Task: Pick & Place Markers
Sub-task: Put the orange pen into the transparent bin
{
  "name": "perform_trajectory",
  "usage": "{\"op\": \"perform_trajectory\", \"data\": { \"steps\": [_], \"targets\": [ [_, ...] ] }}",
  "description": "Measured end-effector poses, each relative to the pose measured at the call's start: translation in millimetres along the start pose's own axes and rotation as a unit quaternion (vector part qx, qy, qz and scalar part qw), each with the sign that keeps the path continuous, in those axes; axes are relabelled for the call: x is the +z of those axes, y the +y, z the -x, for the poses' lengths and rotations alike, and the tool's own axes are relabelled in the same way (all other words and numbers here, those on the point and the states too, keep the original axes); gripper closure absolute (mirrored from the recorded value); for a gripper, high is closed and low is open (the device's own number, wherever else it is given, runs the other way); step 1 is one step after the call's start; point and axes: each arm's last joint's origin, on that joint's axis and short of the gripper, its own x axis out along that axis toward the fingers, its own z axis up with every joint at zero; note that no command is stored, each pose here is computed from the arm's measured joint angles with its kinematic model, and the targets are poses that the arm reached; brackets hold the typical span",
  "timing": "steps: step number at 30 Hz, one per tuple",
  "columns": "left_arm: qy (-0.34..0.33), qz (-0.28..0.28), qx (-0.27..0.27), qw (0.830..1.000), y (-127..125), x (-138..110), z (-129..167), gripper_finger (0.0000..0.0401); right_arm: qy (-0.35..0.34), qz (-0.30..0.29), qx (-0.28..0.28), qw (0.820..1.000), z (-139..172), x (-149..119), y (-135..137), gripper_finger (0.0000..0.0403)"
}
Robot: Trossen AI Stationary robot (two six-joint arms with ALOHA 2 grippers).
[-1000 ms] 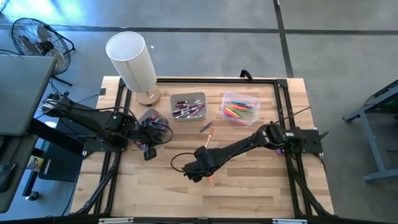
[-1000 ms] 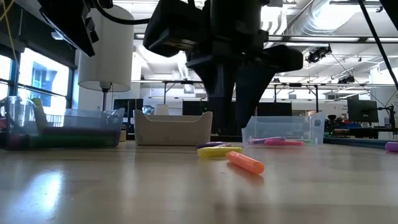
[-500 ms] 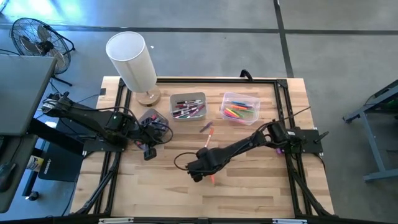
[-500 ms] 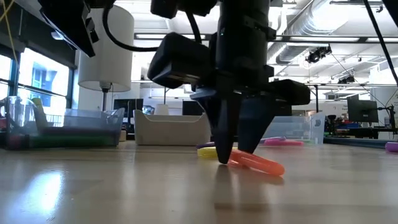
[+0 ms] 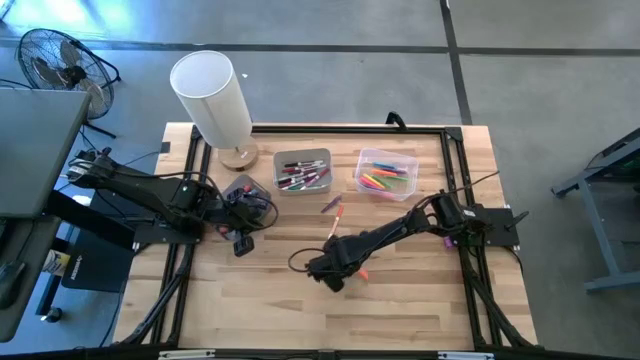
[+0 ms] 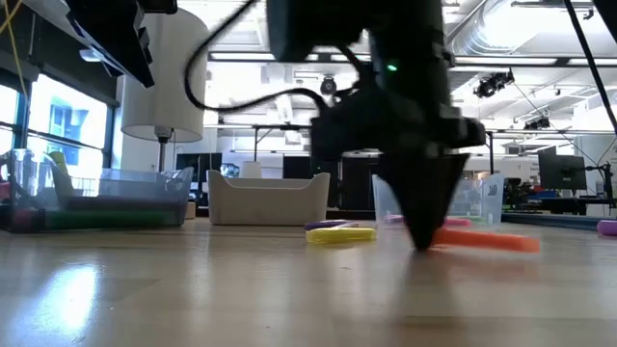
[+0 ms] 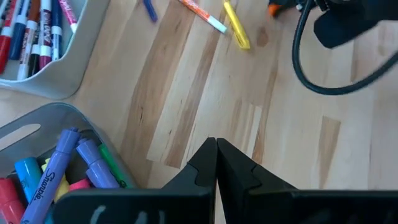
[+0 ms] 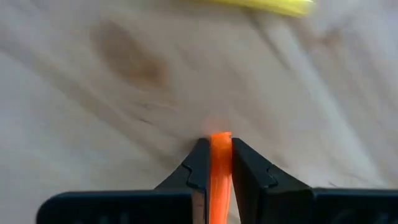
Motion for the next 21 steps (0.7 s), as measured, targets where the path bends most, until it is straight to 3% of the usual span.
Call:
{"op": "perform_trajectory", "data": {
  "steps": [6,13,18,21],
  "targets": [
    [-0.016,0.023,0.012,1.000,0.3,1.6,0.0,0.0401,0.011,0.016,-0.061,0.998,-3.6,-9.6,-47.6,0.0372],
    [-0.045,0.048,0.036,0.997,1.0,4.5,0.1,0.0401,-0.079,-0.065,0.049,0.994,11.2,-38.3,-141.8,0.0372],
    [-0.104,0.075,0.046,0.991,-1.2,13.1,1.2,0.0400,-0.204,-0.131,0.143,0.960,37.9,-51.6,-216.2,0.0372],
    [-0.157,0.088,0.064,0.982,-2.5,20.3,2.1,0.0400,-0.299,-0.166,0.195,0.919,58.6,-53.9,-253.4,0.0371]
  ]
}}
